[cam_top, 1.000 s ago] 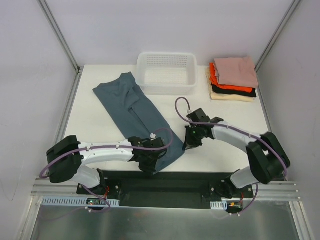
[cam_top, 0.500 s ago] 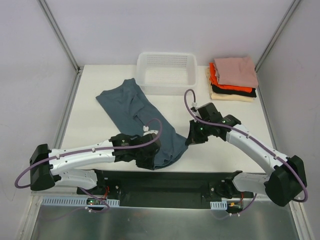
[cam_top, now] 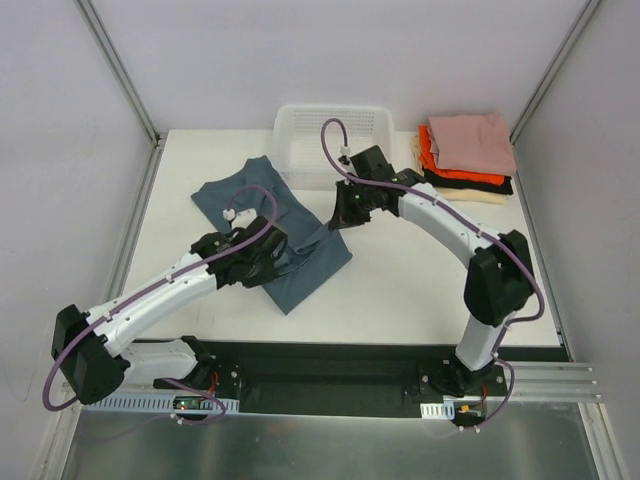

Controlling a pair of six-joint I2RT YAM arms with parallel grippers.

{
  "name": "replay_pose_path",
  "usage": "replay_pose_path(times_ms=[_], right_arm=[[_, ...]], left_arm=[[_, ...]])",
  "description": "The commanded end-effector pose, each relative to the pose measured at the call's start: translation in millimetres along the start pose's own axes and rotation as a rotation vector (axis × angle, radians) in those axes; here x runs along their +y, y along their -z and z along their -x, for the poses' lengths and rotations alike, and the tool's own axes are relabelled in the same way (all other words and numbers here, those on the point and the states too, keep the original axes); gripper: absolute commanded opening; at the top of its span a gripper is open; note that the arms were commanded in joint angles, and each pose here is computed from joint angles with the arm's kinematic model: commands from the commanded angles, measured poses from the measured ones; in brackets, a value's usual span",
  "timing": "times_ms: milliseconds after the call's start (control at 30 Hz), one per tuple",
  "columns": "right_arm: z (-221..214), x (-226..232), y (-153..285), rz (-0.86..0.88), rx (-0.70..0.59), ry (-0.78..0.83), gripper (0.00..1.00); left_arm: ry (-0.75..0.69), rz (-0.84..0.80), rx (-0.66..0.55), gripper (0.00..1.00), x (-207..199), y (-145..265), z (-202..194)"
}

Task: Fold and stack the t-shirts
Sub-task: Fold the tshirt

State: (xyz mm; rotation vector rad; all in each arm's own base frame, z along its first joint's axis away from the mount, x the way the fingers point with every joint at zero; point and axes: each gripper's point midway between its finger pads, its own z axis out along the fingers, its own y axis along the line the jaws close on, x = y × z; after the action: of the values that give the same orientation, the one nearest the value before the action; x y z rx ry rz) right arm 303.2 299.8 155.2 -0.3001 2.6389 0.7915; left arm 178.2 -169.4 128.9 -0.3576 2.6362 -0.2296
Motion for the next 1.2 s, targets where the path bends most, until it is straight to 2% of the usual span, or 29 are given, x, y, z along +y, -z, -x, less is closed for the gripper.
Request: replay_pose_path(times_ms=[0, 167, 533, 800, 833, 867, 900, 933, 967, 1067, 1100, 1133, 1167], right_arm=[[39, 18, -16, 0.038, -0.055, 0.05, 0.01], [69, 22, -40, 0.022, -0.08, 0.049, 0.02], [98, 20, -87, 0.014, -0.099, 0.029, 0.05], [106, 11, -125, 0.008, -0.09, -0.013, 0.17], [108, 14, -125, 0.012, -0.095, -0.01, 0.24], [110, 14, -125, 0.014, -0.094, -0.01, 0.28], [109, 16, -124, 0.02, -0.09, -0.01, 0.34], [110, 17, -121, 0.022, -0.091, -0.007, 0.45], [107, 17, -119, 0.023, -0.085, -0.004, 0.5], [101, 23, -102, 0.036, -0.089, 0.016, 0.6], [98, 24, -98, 0.045, -0.085, 0.02, 0.63], [101, 31, -85, 0.063, -0.107, 0.038, 0.76], [97, 33, -82, 0.067, -0.103, 0.046, 0.83]], left_arm=[[-0.007, 0.092, -0.1, 0.0, 9, -3, 42], [0.021, 0.152, -0.083, 0.0, 23, -15, 60], [0.052, 0.226, -0.066, 0.0, 43, -46, 86], [0.047, 0.332, -0.042, 0.02, 61, -75, 100], [0.042, 0.335, -0.049, 0.04, 60, -75, 106], [0.029, 0.331, -0.045, 0.18, 59, -75, 107], [0.025, 0.325, -0.042, 0.27, 57, -75, 108], [0.028, 0.314, -0.044, 0.39, 54, -74, 109], [0.03, 0.307, -0.044, 0.58, 54, -73, 109], [0.045, 0.28, -0.061, 0.81, 52, -64, 109], [0.054, 0.253, -0.069, 0.94, 49, -58, 109], [0.056, 0.239, -0.06, 0.98, 48, -57, 106], [0.059, 0.224, -0.055, 0.99, 46, -55, 104]])
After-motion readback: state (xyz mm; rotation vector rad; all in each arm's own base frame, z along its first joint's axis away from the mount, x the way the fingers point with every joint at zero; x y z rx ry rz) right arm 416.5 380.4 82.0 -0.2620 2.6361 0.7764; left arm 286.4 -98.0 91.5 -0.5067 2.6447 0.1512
